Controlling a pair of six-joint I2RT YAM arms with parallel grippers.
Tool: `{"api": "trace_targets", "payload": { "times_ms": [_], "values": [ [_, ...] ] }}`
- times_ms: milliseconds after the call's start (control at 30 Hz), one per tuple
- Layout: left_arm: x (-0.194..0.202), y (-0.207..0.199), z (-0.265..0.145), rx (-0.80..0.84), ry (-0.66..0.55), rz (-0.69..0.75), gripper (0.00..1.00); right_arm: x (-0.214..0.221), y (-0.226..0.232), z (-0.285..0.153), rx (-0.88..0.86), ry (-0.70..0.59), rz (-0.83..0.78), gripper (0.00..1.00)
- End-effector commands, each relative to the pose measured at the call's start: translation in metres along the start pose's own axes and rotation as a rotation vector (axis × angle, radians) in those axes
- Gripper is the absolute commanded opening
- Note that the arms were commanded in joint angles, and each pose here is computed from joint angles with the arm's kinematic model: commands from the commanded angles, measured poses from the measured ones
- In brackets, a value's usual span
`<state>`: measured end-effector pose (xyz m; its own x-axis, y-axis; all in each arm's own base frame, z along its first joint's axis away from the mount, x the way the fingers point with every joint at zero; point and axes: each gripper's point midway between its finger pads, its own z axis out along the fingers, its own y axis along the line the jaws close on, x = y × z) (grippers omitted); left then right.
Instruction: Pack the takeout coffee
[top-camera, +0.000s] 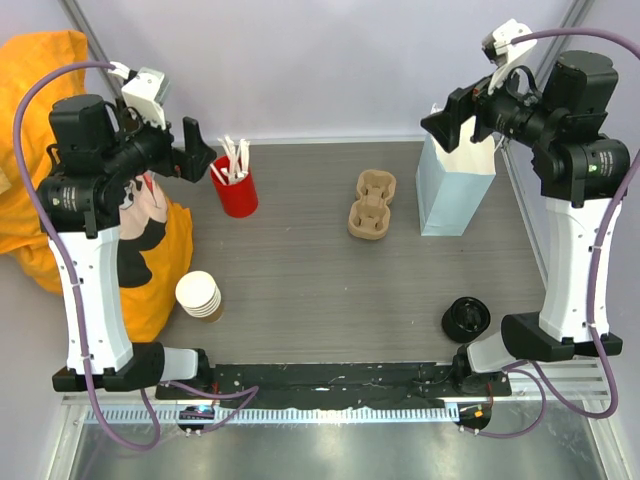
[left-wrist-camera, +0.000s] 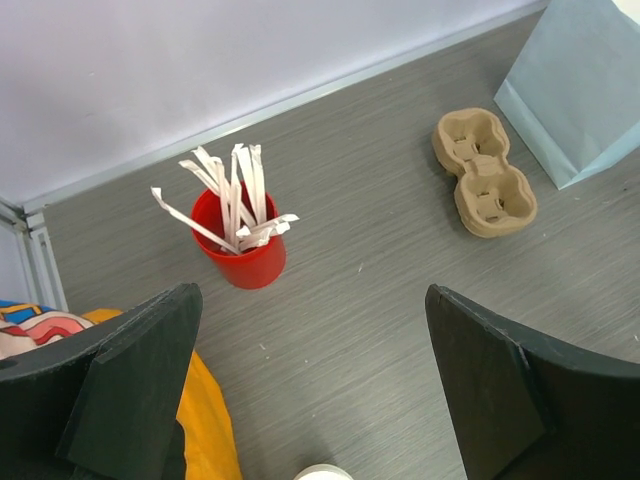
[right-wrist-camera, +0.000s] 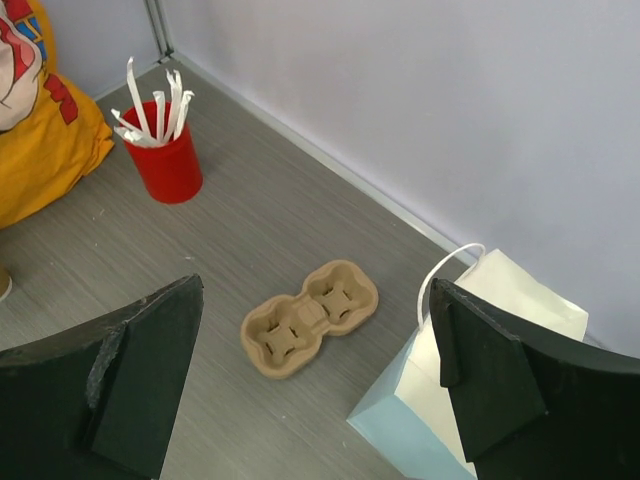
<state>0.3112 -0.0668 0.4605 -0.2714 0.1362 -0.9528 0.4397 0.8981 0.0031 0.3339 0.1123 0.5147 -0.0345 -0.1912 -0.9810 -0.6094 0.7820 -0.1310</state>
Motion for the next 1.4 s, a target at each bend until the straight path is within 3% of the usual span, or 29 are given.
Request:
{"api": "trace_targets", "payload": {
  "times_ms": [0,300,533,900,1200,1367],
  "values": [
    [-0.009,-0.007,0.001,0.042,-0.042,-0.002,1.0,-0.005,0.0,-0.006,0.009,-0.023,-0.066,1.0],
    [-0.001,-0.006,0.006,0.048,-0.026,-0.018,1.0,0.028,-0.054,0.026,0.236,0.009,0.018,0.98],
    [0.001,-0.006,0.009,0.051,-0.021,-0.025,1.0,0.062,-0.095,0.06,0.427,0.01,0.105,0.75],
    [0.006,-0.001,0.016,0.039,-0.003,-0.038,1.0,0.102,-0.098,0.106,0.49,0.063,0.214,0.66],
    [0.01,0.001,0.02,0.04,0.011,-0.043,1.0,0.137,-0.084,0.126,0.539,0.145,0.201,0.55],
    [0.011,0.0,0.02,0.039,0.014,-0.043,1.0,0.145,-0.083,0.129,0.567,0.157,0.192,0.44]
  ]
}}
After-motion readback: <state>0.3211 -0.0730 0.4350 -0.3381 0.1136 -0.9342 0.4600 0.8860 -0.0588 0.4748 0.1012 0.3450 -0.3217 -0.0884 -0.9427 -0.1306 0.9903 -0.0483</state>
